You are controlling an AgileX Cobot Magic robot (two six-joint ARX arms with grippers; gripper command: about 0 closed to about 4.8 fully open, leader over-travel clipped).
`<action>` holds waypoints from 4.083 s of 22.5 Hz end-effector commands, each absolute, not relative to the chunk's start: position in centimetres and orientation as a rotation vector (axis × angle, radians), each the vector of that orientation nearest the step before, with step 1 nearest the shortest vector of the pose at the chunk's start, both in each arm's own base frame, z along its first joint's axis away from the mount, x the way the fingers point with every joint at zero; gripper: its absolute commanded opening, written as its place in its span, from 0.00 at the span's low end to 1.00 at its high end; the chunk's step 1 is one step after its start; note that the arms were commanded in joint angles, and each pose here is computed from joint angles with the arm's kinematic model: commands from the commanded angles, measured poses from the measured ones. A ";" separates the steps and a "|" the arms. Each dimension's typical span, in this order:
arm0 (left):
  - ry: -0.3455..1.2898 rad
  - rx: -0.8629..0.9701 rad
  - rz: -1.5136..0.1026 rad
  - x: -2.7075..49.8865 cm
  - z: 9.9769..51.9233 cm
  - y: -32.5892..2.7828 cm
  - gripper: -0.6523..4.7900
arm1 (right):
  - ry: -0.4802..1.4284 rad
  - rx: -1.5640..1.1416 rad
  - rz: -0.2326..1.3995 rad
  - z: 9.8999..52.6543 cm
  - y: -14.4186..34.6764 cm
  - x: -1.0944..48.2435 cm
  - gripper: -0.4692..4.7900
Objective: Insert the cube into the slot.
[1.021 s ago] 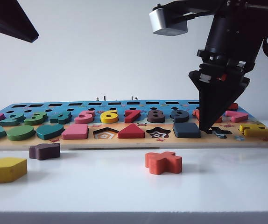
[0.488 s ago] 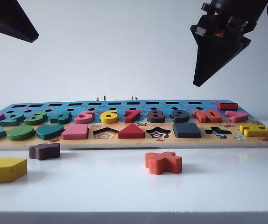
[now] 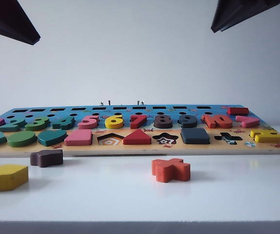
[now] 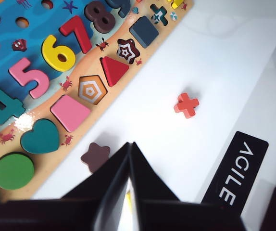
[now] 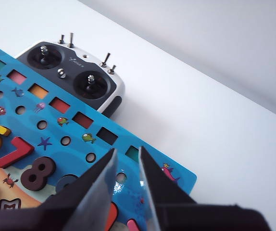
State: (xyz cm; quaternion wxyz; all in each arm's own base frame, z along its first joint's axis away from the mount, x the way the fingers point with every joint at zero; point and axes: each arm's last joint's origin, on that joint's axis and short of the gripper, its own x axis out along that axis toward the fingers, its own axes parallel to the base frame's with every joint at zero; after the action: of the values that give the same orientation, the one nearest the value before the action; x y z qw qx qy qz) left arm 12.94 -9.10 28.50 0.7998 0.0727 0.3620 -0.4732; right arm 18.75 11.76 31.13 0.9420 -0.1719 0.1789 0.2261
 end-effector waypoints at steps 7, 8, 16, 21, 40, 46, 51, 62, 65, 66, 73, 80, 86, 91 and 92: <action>0.667 0.173 -0.994 13.6 29.3 -9.4 0.15 | 0.229 -0.227 0.372 30.2 8.2 16.6 0.29; 0.661 0.173 -0.994 13.6 29.3 -9.4 0.15 | 0.224 -0.218 0.358 30.0 7.8 16.3 0.29; 0.619 0.174 -0.985 13.1 29.8 -9.0 0.15 | 0.160 -0.074 0.206 27.4 3.9 12.8 0.29; 0.561 0.154 -0.919 13.1 30.4 -7.8 0.15 | 0.066 0.029 0.103 25.3 1.5 10.2 0.28; 0.277 0.103 -0.378 11.8 28.3 -3.1 0.15 | -0.032 0.169 -0.029 20.8 0.1 9.4 0.28; 0.212 0.104 -0.142 10.4 24.2 -1.6 0.15 | -0.053 0.164 -0.068 18.2 -0.3 9.7 0.26; 0.200 0.104 -0.052 10.0 22.1 -1.0 0.15 | -0.061 0.129 -0.066 17.2 -0.3 9.7 0.17; 0.200 0.106 0.013 9.3 18.4 -0.6 0.15 | -0.030 0.079 -0.066 16.8 -0.3 9.7 0.08; 0.187 0.105 0.014 9.3 17.8 -0.6 0.15 | -0.026 0.079 -0.070 16.8 -0.3 9.7 0.09; 0.182 0.105 0.014 9.3 17.6 -0.6 0.15 | -0.021 0.078 -0.072 16.7 -0.3 9.7 0.09; 0.163 0.107 0.029 9.5 15.8 -0.5 0.15 | 0.033 0.077 -0.094 16.2 -0.4 9.7 0.09; 0.170 0.109 0.029 9.5 15.0 -0.5 0.15 | 0.033 0.077 -0.093 16.2 -0.3 9.7 0.09; 0.168 0.108 0.028 9.5 15.0 -0.5 0.15 | 0.033 0.077 -0.093 16.2 -0.3 9.7 0.09; 0.168 0.108 0.028 9.5 15.0 -0.5 0.15 | 0.033 0.077 -0.093 16.2 -0.3 9.7 0.09; 0.168 0.108 0.028 9.5 15.0 -0.5 0.15 | 0.033 0.077 -0.093 16.2 -0.3 9.7 0.09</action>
State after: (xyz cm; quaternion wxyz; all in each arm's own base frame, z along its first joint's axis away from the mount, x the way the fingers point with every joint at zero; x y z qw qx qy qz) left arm 9.52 -0.56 15.10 0.9953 0.0517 0.0810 0.0127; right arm 9.72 -0.36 16.07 0.9979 0.0397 0.0234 -0.0460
